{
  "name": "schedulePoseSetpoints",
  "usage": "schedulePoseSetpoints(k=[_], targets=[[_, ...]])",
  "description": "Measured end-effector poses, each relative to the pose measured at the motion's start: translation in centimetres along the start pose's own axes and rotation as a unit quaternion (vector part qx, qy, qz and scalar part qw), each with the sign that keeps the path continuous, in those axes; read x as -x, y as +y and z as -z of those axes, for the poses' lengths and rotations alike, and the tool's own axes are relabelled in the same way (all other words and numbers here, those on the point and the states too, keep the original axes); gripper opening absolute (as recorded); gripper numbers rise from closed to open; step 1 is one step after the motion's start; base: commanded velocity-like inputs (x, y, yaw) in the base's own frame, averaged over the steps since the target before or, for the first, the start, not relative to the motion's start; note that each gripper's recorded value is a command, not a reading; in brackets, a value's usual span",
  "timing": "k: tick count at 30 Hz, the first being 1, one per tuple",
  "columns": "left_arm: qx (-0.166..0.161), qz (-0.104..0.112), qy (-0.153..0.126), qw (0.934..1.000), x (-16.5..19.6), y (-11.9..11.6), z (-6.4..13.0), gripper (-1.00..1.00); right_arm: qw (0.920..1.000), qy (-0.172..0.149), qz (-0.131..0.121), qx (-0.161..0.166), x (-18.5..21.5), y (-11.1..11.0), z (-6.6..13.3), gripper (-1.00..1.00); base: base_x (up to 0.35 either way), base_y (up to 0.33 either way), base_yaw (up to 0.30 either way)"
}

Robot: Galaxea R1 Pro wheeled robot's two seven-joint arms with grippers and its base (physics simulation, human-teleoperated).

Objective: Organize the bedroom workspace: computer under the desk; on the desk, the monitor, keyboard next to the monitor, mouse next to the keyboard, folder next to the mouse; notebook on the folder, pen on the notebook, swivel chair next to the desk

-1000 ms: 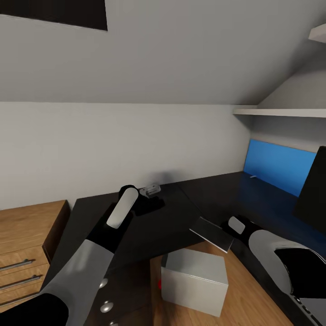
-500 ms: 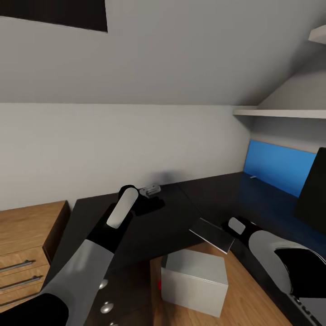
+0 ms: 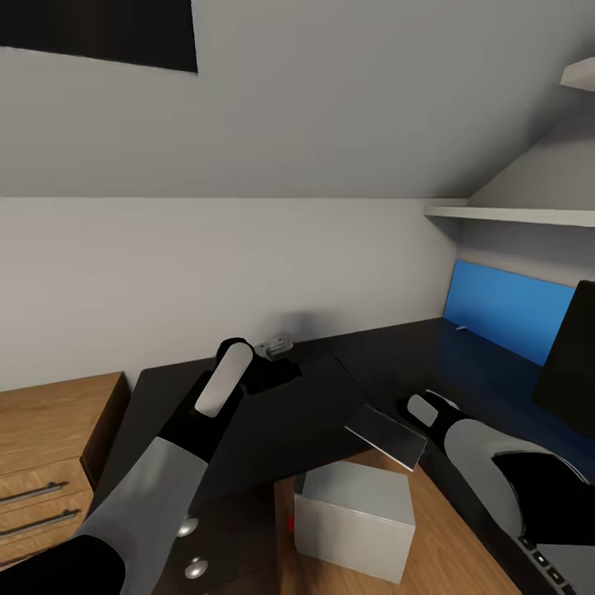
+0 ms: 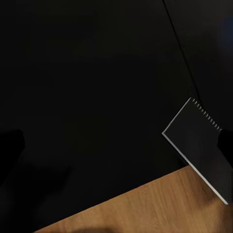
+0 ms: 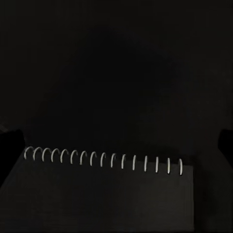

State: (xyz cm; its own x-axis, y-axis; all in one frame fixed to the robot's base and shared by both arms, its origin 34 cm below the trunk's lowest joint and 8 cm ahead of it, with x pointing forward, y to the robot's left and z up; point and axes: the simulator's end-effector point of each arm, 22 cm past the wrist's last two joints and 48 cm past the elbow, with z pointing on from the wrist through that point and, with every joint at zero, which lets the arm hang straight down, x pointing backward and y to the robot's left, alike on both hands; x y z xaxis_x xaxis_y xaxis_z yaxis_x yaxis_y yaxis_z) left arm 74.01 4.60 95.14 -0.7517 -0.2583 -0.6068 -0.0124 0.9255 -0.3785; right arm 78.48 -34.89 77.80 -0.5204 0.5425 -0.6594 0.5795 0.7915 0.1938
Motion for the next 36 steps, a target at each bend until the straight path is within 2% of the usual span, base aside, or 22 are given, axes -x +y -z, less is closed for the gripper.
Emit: schedulePoseSetpoints(k=[7, 8, 11, 15, 30, 36], targets=[[0.009, -0.012, -0.006, 0.9999, 0.8, -0.4, 0.8, 1.00, 0.9999, -0.007, 0.001, 0.011, 1.3, 1.5, 1.2, 1.00, 0.000, 0.000, 0.000], [0.013, -0.012, -0.017, 0.9997, 1.1, -0.8, 0.9, 1.00, 0.9997, -0.017, 0.010, 0.018, 1.9, 2.5, 1.7, 1.00, 0.000, 0.000, 0.000], [0.015, -0.007, -0.031, 0.9994, 1.7, -1.3, 1.2, 1.00, 0.9994, -0.023, 0.018, 0.020, 2.6, 3.1, 2.2, 1.00, 0.000, 0.000, 0.000], [0.018, -0.011, -0.042, 0.9989, 2.1, -1.9, 1.5, 1.00, 0.9992, -0.025, 0.023, 0.022, 3.1, 3.5, 2.8, 1.00, 0.000, 0.000, 0.000], [0.022, -0.013, -0.046, 0.9986, 3.6, -2.8, 3.1, 1.00, 0.9987, -0.025, 0.030, 0.033, 4.1, 5.7, 5.0, 1.00, 0.000, 0.000, 0.000], [0.038, -0.012, -0.043, 0.9983, 4.2, -1.3, 3.2, 1.00, 0.9977, -0.034, 0.039, 0.043, 5.0, 7.3, 6.2, 1.00, 0.000, 0.000, 0.000]])
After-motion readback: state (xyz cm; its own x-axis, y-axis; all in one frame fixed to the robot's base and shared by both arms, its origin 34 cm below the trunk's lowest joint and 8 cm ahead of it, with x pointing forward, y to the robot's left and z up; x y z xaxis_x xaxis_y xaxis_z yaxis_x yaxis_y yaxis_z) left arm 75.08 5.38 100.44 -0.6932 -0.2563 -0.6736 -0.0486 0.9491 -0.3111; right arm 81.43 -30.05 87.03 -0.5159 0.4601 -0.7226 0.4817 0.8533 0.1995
